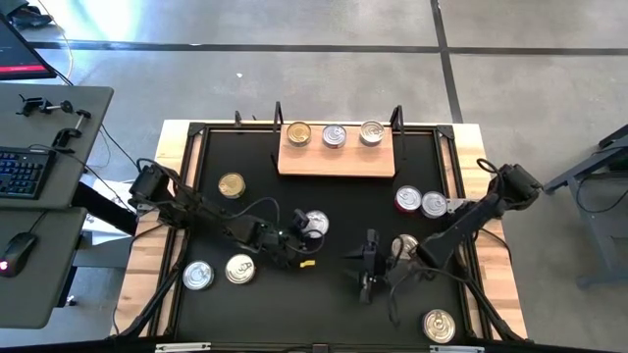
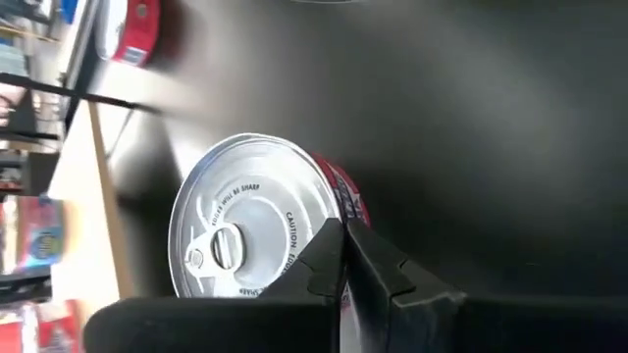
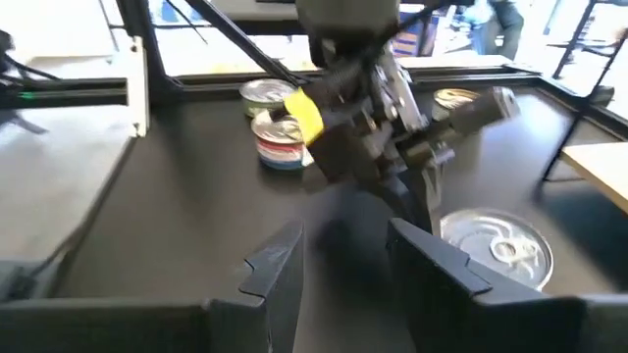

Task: Stack canned seafood by type on shelf
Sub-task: Align the red tuna can with the other red tuna can on the shelf

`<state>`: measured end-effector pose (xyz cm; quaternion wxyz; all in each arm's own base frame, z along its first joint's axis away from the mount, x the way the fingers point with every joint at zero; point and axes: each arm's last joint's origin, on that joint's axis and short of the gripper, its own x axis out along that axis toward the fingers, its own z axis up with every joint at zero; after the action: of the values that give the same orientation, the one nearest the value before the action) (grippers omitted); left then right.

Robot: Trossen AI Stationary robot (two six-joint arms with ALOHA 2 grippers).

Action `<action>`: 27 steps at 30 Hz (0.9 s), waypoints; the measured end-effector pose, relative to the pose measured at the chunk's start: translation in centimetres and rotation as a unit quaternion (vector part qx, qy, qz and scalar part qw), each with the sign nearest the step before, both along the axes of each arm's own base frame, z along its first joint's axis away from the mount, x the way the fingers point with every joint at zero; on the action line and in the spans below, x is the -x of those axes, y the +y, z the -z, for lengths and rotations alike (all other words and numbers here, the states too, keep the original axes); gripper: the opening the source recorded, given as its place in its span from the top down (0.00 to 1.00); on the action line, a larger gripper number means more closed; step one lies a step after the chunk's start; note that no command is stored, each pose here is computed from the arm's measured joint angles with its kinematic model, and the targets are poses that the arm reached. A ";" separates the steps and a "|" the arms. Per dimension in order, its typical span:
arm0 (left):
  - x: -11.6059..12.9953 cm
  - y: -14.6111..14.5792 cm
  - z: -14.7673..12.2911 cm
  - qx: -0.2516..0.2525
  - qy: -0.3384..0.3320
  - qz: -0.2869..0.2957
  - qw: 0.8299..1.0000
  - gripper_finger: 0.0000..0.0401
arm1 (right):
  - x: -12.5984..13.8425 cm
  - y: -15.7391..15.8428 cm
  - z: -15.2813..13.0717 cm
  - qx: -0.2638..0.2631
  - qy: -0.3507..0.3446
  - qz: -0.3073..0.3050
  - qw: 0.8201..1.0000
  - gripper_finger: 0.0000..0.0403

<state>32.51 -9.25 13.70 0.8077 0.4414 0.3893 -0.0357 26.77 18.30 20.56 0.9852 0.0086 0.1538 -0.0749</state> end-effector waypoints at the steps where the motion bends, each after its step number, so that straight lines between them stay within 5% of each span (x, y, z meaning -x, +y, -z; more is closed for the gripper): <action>1: -0.2 0.2 -0.1 -0.006 -0.002 0.000 1.000 1.00 | 0.2 0.1 0.1 0.003 0.001 0.007 1.000 0.65; 14: -2.6 3.8 -2.6 -0.115 0.011 -0.005 0.993 1.00 | 1.0 0.2 0.9 0.004 0.023 0.047 0.999 0.65; 27: -5.6 13.4 -6.1 0.016 -0.078 -0.049 0.996 1.00 | 1.0 0.1 1.0 0.009 0.028 0.047 0.998 0.65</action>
<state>38.08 4.10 19.77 0.8432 0.4103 0.3458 0.0318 25.77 18.43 19.60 0.9759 0.0052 0.1804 -0.1225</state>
